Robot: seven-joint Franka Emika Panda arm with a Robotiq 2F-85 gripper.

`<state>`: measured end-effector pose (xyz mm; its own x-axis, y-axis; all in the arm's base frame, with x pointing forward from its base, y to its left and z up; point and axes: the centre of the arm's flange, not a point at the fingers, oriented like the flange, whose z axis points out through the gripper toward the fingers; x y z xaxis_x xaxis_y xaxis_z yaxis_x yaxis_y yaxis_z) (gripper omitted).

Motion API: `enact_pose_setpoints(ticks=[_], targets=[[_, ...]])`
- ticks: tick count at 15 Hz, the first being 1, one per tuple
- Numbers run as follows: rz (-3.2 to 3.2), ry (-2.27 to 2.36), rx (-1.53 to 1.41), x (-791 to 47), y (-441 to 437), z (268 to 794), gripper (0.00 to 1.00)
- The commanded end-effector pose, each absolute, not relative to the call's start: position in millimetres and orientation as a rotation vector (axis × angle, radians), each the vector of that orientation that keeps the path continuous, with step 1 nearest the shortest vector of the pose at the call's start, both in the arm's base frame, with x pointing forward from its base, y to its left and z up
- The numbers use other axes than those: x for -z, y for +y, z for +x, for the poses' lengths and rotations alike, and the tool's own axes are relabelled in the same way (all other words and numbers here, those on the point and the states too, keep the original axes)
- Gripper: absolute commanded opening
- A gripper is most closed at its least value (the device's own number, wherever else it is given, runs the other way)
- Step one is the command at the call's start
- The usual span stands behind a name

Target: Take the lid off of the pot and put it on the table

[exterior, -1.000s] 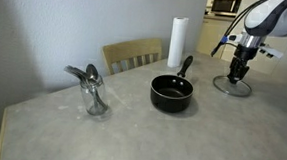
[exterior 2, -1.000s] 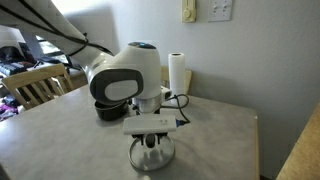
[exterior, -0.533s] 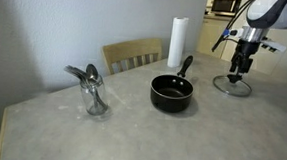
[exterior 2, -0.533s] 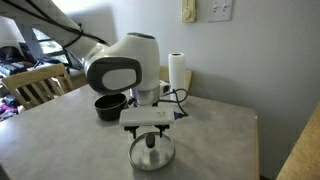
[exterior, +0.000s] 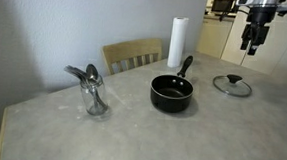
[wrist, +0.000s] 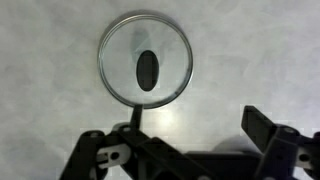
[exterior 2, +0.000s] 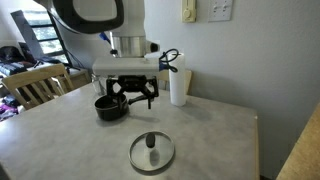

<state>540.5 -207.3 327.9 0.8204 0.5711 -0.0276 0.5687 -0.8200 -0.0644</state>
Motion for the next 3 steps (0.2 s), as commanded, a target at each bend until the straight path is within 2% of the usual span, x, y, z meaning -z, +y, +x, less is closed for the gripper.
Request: enact_pose_setpoints(ticks=[1,3], targets=[[-2.945,-0.925,-0.074,-337.8,-203.0,539.6,1.0],[-2.944,-0.93,-0.073,-346.8,-198.7,538.9,1.0]])
